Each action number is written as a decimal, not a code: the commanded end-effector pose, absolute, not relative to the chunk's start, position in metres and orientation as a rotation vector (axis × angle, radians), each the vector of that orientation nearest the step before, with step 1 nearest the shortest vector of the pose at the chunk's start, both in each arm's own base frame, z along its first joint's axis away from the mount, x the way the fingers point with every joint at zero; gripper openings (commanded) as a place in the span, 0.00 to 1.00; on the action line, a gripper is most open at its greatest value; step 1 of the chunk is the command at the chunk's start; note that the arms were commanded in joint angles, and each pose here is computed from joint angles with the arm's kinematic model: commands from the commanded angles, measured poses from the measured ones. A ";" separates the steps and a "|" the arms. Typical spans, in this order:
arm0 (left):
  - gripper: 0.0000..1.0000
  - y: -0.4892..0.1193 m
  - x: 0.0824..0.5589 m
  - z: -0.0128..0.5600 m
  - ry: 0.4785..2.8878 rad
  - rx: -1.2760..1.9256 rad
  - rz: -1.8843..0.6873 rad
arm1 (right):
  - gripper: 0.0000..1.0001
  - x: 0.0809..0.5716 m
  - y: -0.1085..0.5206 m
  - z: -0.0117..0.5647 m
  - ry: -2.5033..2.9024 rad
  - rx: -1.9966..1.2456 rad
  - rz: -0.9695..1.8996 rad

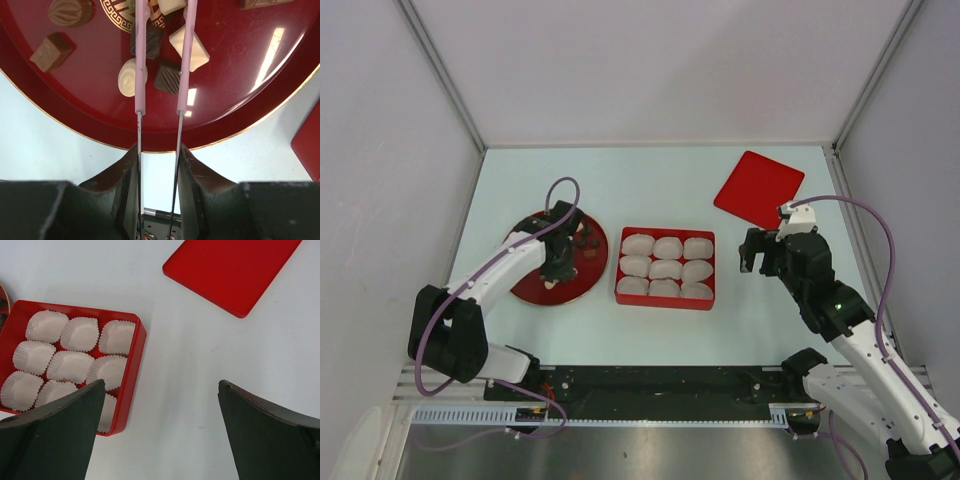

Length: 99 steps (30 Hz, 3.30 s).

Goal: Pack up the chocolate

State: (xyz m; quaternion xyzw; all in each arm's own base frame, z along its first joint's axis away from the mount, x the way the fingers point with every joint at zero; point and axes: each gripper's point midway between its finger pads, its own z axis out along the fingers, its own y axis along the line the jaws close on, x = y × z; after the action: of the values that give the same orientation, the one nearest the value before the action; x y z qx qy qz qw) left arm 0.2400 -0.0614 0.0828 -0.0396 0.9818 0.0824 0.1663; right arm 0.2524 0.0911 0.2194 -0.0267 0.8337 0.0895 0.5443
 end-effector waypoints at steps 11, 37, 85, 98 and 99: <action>0.33 -0.055 0.253 0.074 2.756 -0.195 0.224 | 1.00 0.254 0.097 0.230 1.924 -0.082 0.242; 0.00 -0.041 0.250 0.115 2.644 -0.194 0.209 | 1.00 0.255 0.102 0.231 1.922 -0.106 0.258; 0.00 -0.328 0.260 0.176 2.290 0.981 -0.444 | 0.99 0.258 0.091 0.233 1.913 -0.082 0.206; 0.01 -0.336 0.273 0.138 2.357 1.069 -0.328 | 0.99 0.261 0.085 0.229 1.928 -0.067 0.180; 0.01 -0.336 0.275 0.137 2.358 1.068 -0.316 | 0.99 0.261 0.085 0.228 1.930 -0.064 0.179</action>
State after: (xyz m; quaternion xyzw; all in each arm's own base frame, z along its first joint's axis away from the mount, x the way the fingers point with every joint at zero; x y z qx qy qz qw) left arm 0.2620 -0.3272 0.1227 0.3842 0.8834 -0.1245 0.2377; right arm 0.2568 0.0885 0.2229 -0.0303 0.8264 0.0859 0.5557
